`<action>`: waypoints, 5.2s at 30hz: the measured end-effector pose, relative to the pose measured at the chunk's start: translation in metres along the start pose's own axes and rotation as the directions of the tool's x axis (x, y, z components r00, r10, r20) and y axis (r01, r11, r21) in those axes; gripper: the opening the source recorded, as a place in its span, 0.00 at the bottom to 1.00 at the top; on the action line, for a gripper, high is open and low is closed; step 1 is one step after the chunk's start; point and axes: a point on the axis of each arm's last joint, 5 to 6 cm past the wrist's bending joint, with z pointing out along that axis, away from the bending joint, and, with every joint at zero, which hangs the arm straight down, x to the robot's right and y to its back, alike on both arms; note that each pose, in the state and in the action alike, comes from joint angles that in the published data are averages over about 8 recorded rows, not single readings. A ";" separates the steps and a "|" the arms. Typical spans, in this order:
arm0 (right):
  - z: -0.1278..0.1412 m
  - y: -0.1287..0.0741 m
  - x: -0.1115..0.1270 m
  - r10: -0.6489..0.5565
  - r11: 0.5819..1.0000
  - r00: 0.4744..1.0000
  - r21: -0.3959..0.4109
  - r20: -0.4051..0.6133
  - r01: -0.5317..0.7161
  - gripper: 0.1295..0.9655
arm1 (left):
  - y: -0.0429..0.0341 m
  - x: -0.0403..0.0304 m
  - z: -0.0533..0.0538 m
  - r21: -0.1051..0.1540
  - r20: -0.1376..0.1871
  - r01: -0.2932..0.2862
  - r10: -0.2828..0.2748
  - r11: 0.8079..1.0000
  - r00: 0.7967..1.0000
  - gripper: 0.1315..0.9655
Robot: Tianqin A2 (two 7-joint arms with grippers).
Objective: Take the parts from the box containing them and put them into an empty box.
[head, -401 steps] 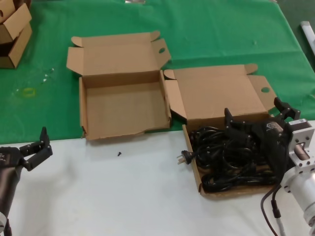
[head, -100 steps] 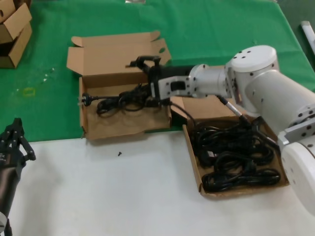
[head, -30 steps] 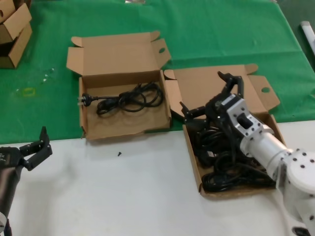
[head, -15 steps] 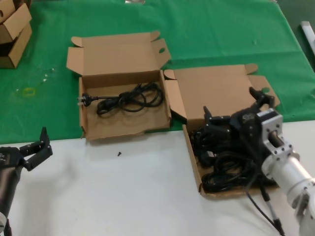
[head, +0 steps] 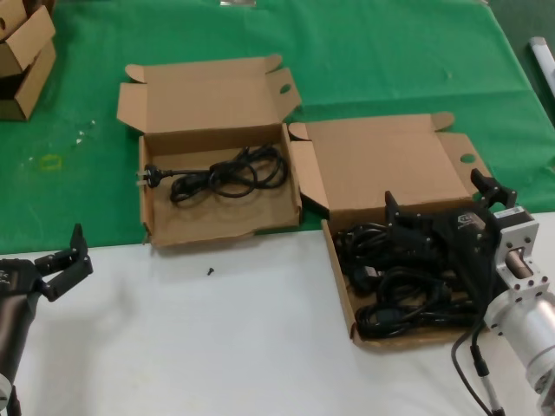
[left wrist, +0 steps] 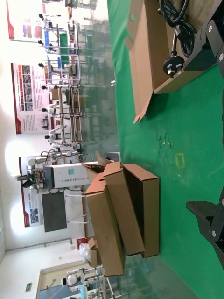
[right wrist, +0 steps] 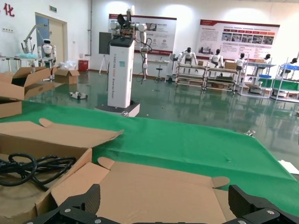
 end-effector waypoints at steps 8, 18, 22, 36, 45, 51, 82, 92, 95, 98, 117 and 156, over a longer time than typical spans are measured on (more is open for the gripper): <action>0.000 0.000 0.000 0.000 1.000 1.000 0.000 0.000 0.000 1.00 | 0.0000 0.0000 0.000 0.000 0.000 0.000 0.000 1.000 1.000 1.00; 0.000 0.000 0.000 0.000 1.000 1.000 0.000 0.000 0.000 1.00 | 0.0000 0.0000 0.000 0.000 0.000 0.000 0.000 1.000 1.000 1.00; 0.000 0.000 0.000 0.000 1.000 1.000 0.000 0.000 0.000 1.00 | 0.0000 0.0000 0.000 0.000 0.000 0.000 0.000 1.000 1.000 1.00; 0.000 0.000 0.000 0.000 1.000 1.000 0.000 0.000 0.000 1.00 | 0.0000 0.0000 0.000 0.000 0.000 0.000 0.000 1.000 1.000 1.00; 0.000 0.000 0.000 0.000 1.000 1.000 0.000 0.000 0.000 1.00 | 0.0000 0.0000 0.000 0.000 0.000 0.000 0.000 1.000 1.000 1.00; 0.000 0.000 0.000 0.000 1.000 1.000 0.000 0.000 0.000 1.00 | 0.0000 0.0000 0.000 0.000 0.000 0.000 0.000 1.000 1.000 1.00; 0.000 0.000 0.000 0.000 1.000 1.000 0.000 0.000 0.000 1.00 | 0.0000 0.0000 0.000 0.000 0.000 0.000 0.000 1.000 1.000 1.00; 0.000 0.000 0.000 0.000 1.000 1.000 0.000 0.000 0.000 1.00 | 0.0000 0.0000 0.000 0.000 0.000 0.000 0.000 1.000 1.000 1.00; 0.000 0.000 0.000 0.000 1.000 1.000 0.000 0.000 0.000 1.00 | 0.0000 0.0000 0.000 0.000 0.000 0.000 0.000 1.000 1.000 1.00; 0.000 0.000 0.000 0.000 1.000 1.000 0.000 0.000 0.000 1.00 | 0.0000 0.0000 0.000 0.000 0.000 0.000 0.000 1.000 1.000 1.00; 0.000 0.000 0.000 0.000 1.000 1.000 0.000 0.000 0.000 1.00 | 0.0000 0.0000 0.000 0.000 0.000 0.000 0.000 1.000 1.000 1.00; 0.000 0.000 0.000 0.000 1.000 1.000 0.000 0.000 0.000 1.00 | 0.0000 0.0000 0.000 0.000 0.000 0.000 0.000 1.000 1.000 1.00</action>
